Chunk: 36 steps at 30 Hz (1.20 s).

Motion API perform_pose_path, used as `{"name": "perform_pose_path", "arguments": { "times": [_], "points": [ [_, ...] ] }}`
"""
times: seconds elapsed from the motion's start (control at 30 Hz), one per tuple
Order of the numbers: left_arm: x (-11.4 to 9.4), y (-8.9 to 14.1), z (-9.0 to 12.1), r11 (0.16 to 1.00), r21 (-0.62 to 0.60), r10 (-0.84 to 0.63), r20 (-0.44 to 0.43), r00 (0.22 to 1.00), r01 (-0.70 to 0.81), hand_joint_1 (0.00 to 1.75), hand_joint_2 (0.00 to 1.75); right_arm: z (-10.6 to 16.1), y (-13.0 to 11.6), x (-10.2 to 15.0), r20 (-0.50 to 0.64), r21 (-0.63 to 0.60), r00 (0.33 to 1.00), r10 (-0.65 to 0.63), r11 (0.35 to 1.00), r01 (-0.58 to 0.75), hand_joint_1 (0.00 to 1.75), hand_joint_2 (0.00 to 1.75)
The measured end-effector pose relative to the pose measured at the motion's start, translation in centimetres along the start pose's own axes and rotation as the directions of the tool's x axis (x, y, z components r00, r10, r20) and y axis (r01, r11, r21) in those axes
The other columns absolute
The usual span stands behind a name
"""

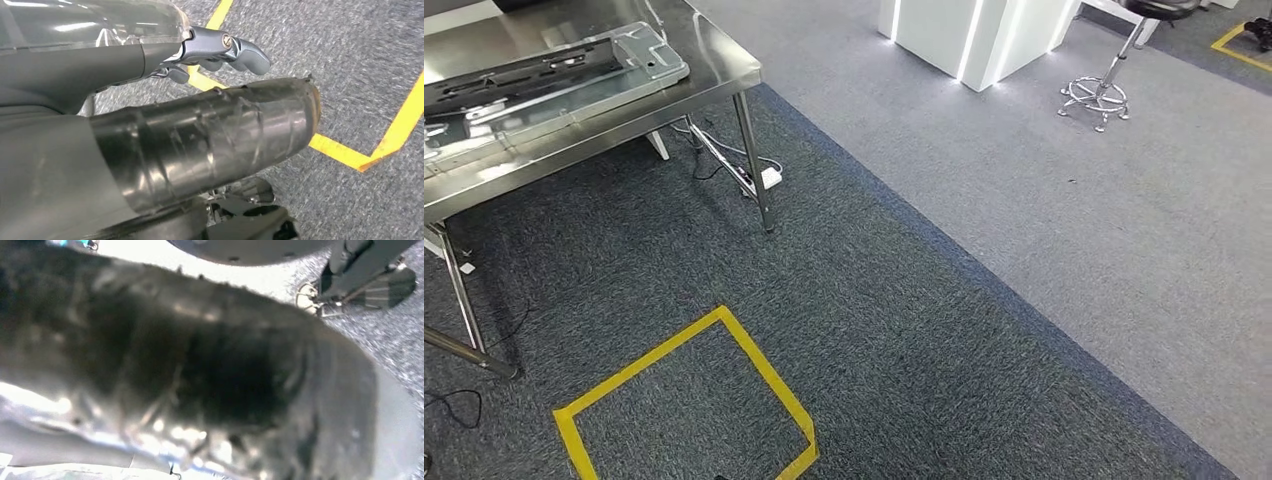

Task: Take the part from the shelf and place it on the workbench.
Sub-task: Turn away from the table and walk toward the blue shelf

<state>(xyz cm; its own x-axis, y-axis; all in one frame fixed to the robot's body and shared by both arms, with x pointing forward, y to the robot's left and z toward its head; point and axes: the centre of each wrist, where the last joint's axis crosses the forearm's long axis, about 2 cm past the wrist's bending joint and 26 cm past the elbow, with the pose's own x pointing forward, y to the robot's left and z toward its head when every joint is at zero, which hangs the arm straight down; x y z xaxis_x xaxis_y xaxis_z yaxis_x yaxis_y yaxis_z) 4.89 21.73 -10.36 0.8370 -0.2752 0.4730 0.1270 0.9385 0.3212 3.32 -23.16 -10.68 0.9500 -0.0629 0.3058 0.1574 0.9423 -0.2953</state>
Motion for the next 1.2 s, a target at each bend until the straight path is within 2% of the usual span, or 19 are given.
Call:
{"name": "perform_pose_path", "arguments": {
  "times": [1.2],
  "points": [
    [-0.43,0.1,0.11,1.0,0.006,0.009,-0.014,1.0,-0.008,0.0,0.0,0.1,0.26,0.04,-0.002,0.018,1.0,0.02,1.0,-0.02,0.0,0.0]
  ]
}}
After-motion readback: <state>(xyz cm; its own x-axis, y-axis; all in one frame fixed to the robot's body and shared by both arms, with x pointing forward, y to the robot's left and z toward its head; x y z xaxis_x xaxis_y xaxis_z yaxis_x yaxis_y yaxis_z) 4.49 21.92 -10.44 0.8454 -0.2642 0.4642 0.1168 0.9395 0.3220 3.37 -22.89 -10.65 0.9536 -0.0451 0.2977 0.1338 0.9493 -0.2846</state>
